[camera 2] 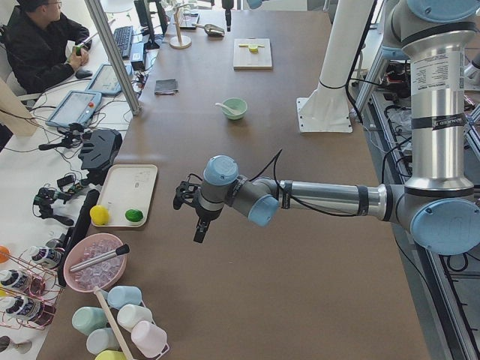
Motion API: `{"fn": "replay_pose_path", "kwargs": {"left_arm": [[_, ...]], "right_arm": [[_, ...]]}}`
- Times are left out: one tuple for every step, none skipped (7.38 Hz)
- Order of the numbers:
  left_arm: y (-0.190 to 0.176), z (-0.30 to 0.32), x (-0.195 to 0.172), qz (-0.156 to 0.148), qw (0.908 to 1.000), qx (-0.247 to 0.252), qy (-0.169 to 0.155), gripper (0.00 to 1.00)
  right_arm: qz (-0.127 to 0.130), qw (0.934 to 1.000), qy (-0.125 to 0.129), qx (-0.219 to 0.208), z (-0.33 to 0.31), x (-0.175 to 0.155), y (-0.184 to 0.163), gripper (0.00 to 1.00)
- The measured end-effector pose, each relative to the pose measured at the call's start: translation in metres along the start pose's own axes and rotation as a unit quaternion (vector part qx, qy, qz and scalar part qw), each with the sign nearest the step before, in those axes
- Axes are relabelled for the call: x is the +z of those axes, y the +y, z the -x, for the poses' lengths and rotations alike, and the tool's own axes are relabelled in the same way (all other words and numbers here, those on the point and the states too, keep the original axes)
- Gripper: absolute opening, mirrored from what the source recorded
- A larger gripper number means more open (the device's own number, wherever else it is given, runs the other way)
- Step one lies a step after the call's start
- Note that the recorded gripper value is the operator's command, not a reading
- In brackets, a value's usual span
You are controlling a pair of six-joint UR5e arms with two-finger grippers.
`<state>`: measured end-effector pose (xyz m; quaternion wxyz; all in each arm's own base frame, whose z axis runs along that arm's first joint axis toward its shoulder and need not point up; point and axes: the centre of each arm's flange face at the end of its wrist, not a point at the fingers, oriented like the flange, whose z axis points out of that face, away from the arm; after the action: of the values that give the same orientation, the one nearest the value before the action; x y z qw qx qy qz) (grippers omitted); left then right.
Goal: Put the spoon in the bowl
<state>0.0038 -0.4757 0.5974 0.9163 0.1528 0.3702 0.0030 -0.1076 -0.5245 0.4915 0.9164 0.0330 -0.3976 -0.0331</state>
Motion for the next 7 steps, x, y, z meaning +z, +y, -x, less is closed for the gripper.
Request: {"fn": "replay_pose_path", "kwargs": {"left_arm": [[0.000,0.009,-0.008,0.001,0.9999,-0.015,0.008,0.98],[0.002,0.014,-0.011,0.002,0.9997,-0.022,0.011,0.98],[0.004,0.016,-0.012,0.003,0.9996,-0.026,0.011,0.98],[0.006,0.018,-0.012,0.004,0.9996,-0.027,0.011,0.98],[0.006,0.018,-0.012,0.004,0.9996,-0.027,0.011,0.98],[0.007,0.019,-0.011,0.004,0.9995,-0.028,0.011,0.98],[0.007,0.020,-0.011,0.005,0.9995,-0.028,0.011,0.98]], "right_arm": [[-0.002,0.9999,0.000,0.012,-0.047,-0.007,-0.003,1.00],[-0.001,0.9999,-0.001,0.017,-0.090,-0.010,-0.003,1.00],[0.005,0.9996,-0.004,0.026,-0.129,-0.007,-0.001,1.00],[0.007,0.9992,-0.005,0.039,-0.155,-0.006,0.003,1.00],[0.004,0.9991,-0.004,0.043,-0.170,-0.007,0.006,1.00],[0.001,0.9992,-0.003,0.040,-0.181,-0.006,0.010,1.00],[-0.001,0.9994,-0.001,0.036,-0.190,-0.002,0.016,1.00]]}}
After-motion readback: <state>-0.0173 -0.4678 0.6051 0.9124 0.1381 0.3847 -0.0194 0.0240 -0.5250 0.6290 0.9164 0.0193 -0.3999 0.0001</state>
